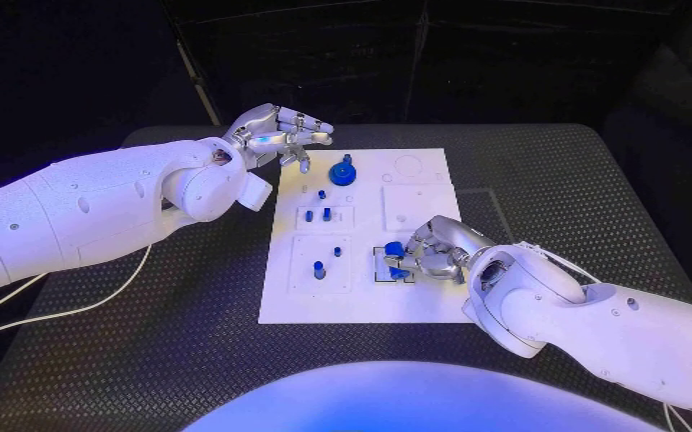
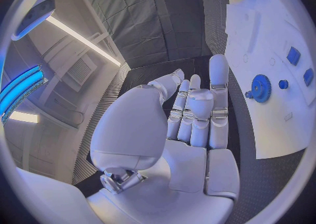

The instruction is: Assemble the parts on the task board

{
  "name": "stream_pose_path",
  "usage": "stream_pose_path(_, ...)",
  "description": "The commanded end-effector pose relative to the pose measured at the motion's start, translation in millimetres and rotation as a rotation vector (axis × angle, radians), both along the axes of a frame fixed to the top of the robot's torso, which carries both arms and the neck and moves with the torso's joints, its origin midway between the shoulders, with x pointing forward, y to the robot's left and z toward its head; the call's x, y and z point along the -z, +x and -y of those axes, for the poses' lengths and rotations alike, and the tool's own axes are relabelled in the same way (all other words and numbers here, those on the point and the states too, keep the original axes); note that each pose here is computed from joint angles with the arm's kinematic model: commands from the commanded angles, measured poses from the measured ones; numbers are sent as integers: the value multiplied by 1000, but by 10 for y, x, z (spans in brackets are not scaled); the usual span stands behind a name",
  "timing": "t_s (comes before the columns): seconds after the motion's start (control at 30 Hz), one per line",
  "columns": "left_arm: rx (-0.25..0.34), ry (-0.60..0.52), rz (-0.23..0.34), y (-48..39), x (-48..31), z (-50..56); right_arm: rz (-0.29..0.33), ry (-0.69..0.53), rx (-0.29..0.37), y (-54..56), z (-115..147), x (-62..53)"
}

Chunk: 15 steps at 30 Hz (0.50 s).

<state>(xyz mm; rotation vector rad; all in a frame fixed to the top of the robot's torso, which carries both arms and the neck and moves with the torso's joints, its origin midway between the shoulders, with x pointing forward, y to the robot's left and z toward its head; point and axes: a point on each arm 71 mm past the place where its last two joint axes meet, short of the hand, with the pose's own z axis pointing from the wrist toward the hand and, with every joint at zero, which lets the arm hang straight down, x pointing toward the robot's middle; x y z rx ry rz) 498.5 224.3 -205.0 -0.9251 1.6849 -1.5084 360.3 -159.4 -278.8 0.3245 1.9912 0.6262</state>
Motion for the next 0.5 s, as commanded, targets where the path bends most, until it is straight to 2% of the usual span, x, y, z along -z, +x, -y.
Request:
stream_pose_path(0.03, 10, -11, 2, -4, -17, 11, -20, -14, 5, 2, -4, 12)
stream_pose_path(0.5, 12, -13, 2, -9, -22, 9, -7, 7, -11, 7, -76, 3)
